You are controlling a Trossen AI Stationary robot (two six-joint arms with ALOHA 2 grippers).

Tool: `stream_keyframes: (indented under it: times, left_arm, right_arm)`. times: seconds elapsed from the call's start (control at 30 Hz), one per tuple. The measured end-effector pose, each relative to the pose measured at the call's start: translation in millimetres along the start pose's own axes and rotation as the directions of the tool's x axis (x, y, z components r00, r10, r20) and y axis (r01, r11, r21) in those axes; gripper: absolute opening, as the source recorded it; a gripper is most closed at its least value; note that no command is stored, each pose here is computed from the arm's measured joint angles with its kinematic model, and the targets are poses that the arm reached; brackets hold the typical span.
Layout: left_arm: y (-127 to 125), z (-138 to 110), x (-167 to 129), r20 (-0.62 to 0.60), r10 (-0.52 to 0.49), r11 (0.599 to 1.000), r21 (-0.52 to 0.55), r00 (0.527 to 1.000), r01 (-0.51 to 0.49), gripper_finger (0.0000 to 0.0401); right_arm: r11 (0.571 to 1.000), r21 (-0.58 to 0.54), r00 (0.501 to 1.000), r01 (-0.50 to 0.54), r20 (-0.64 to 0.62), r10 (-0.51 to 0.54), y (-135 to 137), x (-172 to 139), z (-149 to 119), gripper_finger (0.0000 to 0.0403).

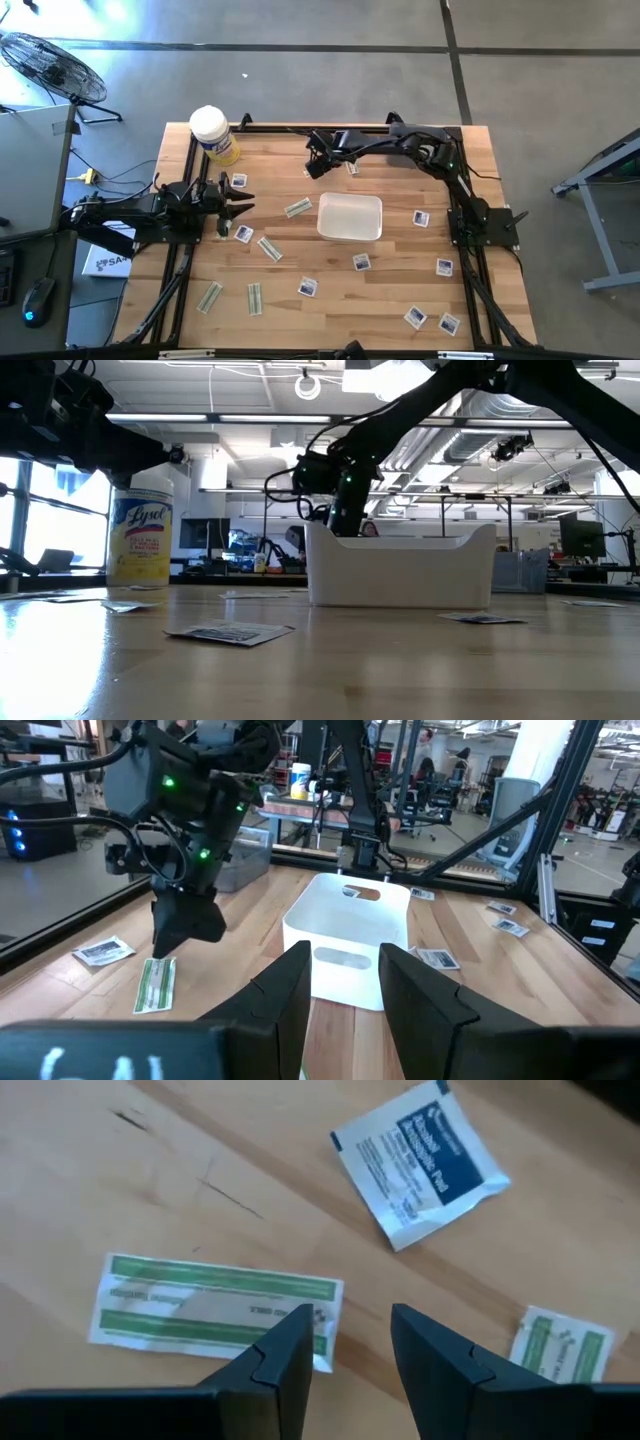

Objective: Pick & Place First Aid Supplies
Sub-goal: Put the green bandage into the black bin

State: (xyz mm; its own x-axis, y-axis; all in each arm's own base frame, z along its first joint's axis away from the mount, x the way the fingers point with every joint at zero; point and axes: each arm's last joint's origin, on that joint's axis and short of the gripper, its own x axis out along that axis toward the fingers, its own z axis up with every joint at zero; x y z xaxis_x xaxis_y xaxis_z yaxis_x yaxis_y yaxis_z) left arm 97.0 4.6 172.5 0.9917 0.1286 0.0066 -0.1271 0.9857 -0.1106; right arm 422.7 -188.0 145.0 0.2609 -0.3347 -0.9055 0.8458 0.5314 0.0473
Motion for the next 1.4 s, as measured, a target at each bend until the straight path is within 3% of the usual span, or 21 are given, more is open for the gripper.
stream_keyframes:
  times: [0.47, 0.73, 1.03, 1.13, 1.27, 1.4]
  left_arm:
    - [0, 0, 0, 0.0, 0.0, 1.0, 0.0, 1.0, 0.0, 0.0119]
    - [0, 0, 0, 0.0, -0.001, 1.0, 0.0, 1.0, 0.001, 0.0119]
    - [0, 0, 0, 0.0, 0.0, 1.0, 0.0, 1.0, 0.0, 0.0119]
    - [0, 0, 0, 0.0, 0.0, 1.0, 0.0, 1.0, 0.0, 0.0119]
    - [0, 0, 0, 0.0, 0.0, 1.0, 0.0, 1.0, 0.0, 0.0119]
    - [0, 0, 0, 0.0, 0.0, 1.0, 0.0, 1.0, 0.0, 0.0119]
  right_arm:
    - [0.999, -0.051, 0.999, -0.01, -0.04, 0.008, -9, 19, 1, 0.0131]
    - [0.996, -0.077, 0.998, 0.041, -0.052, -0.045, -13, 11, 0, 0.0131]
    - [0.978, -0.115, 0.972, 0.172, -0.14, -0.188, -25, -4, -10, 0.0131]
    - [0.984, -0.074, 0.978, 0.16, -0.122, -0.168, -24, -4, -7, 0.0131]
    - [0.997, -0.023, 0.989, 0.068, -0.132, -0.07, -20, -4, -4, 0.0131]
    - [0.997, -0.003, 0.986, 0.073, -0.15, -0.073, -21, -4, -5, 0.0131]
